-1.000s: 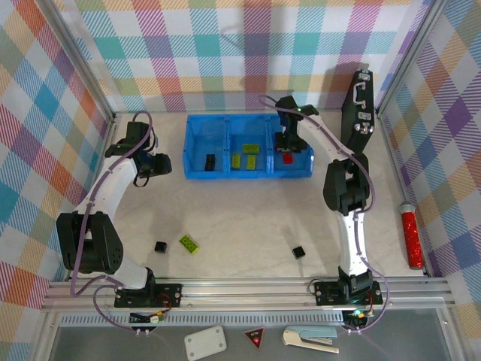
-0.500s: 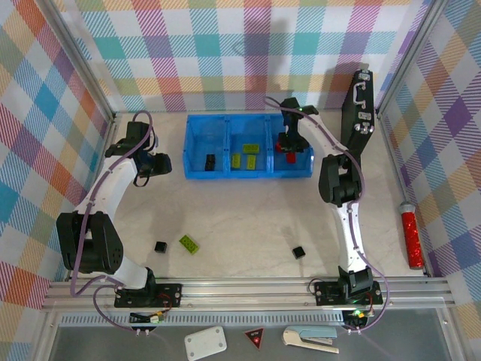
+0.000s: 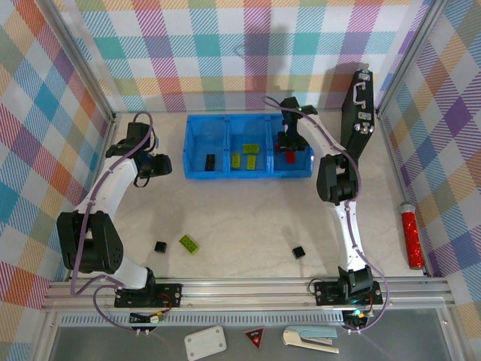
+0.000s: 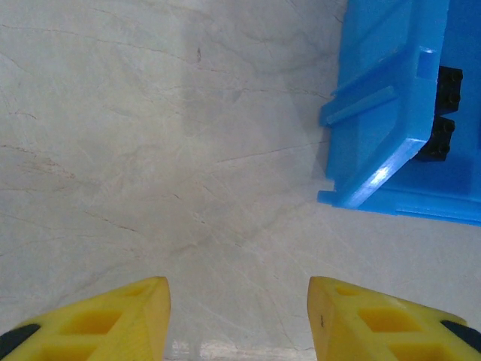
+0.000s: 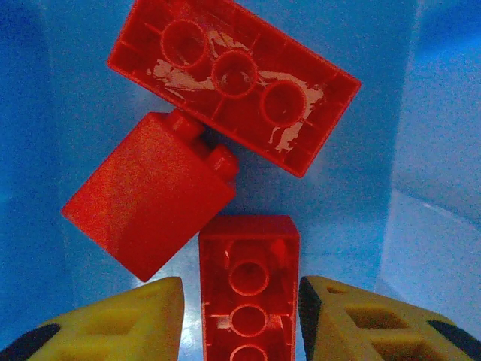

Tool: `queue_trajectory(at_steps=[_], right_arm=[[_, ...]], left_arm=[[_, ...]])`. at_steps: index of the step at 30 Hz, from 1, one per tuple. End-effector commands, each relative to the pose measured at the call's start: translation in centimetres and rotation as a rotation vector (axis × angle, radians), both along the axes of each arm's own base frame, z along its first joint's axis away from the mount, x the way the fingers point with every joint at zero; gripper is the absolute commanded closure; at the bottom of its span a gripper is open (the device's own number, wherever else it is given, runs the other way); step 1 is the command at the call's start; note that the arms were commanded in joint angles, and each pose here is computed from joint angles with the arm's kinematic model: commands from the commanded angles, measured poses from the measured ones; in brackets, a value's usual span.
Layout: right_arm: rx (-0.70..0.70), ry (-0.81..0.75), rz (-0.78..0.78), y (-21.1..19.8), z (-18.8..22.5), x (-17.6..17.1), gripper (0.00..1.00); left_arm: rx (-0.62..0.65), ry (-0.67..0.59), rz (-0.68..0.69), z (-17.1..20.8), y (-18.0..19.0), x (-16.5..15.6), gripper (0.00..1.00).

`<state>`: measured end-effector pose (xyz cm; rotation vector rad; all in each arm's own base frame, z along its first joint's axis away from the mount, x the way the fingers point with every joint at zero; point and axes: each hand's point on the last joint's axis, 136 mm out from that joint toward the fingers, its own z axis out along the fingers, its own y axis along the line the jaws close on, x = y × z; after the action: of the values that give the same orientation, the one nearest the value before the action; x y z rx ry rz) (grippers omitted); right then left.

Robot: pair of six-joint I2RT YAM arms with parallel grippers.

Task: Sort the legos into containers by color
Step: Place the lego in the container.

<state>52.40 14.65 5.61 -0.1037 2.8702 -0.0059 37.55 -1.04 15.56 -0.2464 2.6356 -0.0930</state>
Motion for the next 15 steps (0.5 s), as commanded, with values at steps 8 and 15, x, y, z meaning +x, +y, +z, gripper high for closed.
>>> queue_trajectory(at_steps=[8, 15], right_arm=[[0.103, -0.057, 0.008, 0.9, 7.8, -3.3, 0.54], [0.140, -0.059, 0.022, 1.4, 9.2, -6.3, 0.53]], left_arm=[[-0.089, 0.076, 0.023, 0.3, -0.9, -1.9, 0.48], [-0.132, 0.201, 0.114, -2.2, -1.5, -6.5, 0.48]])
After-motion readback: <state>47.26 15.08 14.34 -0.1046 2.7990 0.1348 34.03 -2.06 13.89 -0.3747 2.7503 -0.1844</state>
